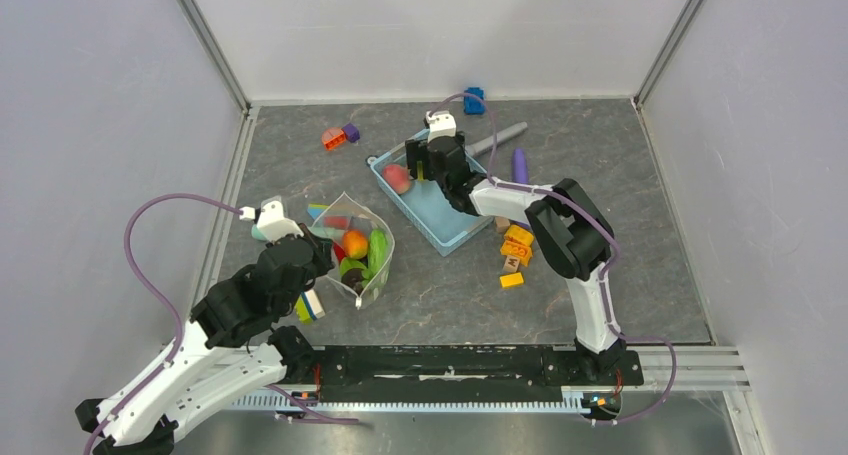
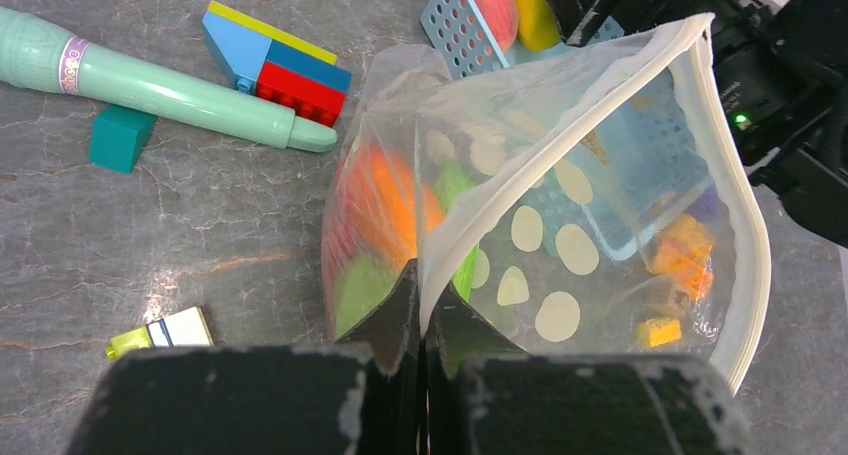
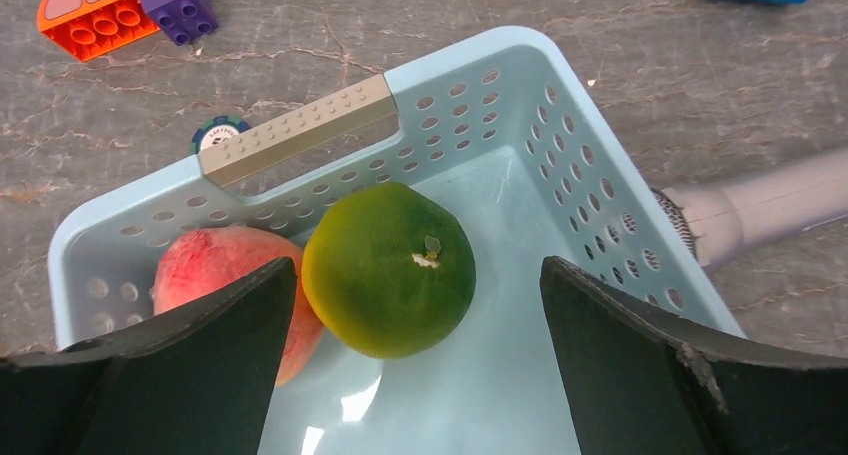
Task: Place the food in the zip-top bag and seal the zipper
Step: Pick up the fake fruit from the bin.
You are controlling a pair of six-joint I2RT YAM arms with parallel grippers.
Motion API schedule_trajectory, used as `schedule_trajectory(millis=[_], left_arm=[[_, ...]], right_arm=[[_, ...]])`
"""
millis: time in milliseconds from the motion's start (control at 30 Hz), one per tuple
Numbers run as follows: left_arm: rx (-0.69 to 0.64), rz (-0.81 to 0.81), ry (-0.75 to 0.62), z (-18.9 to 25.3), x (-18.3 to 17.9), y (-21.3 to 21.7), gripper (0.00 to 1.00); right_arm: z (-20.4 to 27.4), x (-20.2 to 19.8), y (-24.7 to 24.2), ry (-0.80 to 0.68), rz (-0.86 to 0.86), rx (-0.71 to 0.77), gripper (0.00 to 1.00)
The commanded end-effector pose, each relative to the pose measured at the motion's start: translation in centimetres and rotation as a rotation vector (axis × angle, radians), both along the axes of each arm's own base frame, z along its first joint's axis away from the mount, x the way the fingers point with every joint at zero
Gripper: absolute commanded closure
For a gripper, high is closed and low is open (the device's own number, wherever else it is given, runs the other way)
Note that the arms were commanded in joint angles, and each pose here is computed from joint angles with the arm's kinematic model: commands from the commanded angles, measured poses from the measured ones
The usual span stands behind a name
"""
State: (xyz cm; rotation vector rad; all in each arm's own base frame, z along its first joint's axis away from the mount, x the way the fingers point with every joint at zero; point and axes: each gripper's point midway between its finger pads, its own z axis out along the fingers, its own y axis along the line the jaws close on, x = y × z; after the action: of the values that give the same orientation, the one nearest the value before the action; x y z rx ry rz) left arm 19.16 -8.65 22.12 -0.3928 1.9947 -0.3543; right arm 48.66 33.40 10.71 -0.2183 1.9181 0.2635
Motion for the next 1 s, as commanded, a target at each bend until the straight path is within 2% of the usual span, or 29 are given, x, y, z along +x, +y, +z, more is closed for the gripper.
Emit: schedule_trajectory(millis=[0, 267, 400, 467, 633, 800, 967], left_arm=[[-0.030, 0.029, -0.040, 0.8, 0.5, 0.1, 0.98], [-0.029, 0.030, -0.039, 0.7, 0.6, 0.1, 0.98], [-0.029, 0.029, -0.038, 0.6, 0.6, 0.0, 0.98], [-0.031, 0.028, -0.039, 0.7, 0.6, 0.0, 0.98], [-0.034, 0.025, -0.040, 0.6, 0.6, 0.0, 0.98], [-0.039, 0.023, -0.040, 0.5, 0.6, -0.2, 0.98], [-0.042, 0.016, -0.041, 0.6, 0.6, -0.3, 0.98]], right_arm=[[1.2, 2.4, 0.8, -0.061, -0.053, 0.114, 0.02], [-1.9, 2.7, 1.1, -0.004, -0.059, 0.163, 0.03], [-2.4, 2.6, 1.2, 0.007, -0.043, 0.170, 0.13], [-2.0, 2.4, 1.1, -0.003, -0.035, 0.182, 0.21], [0.8, 1.6, 0.6, -0.061, -0.008, 0.199, 0.42], [4.7, -0.2, -0.7, -0.115, 0.023, 0.181, 0.51], [9.6, -3.3, -1.0, -0.178, 0.143, 0.196, 0.53]])
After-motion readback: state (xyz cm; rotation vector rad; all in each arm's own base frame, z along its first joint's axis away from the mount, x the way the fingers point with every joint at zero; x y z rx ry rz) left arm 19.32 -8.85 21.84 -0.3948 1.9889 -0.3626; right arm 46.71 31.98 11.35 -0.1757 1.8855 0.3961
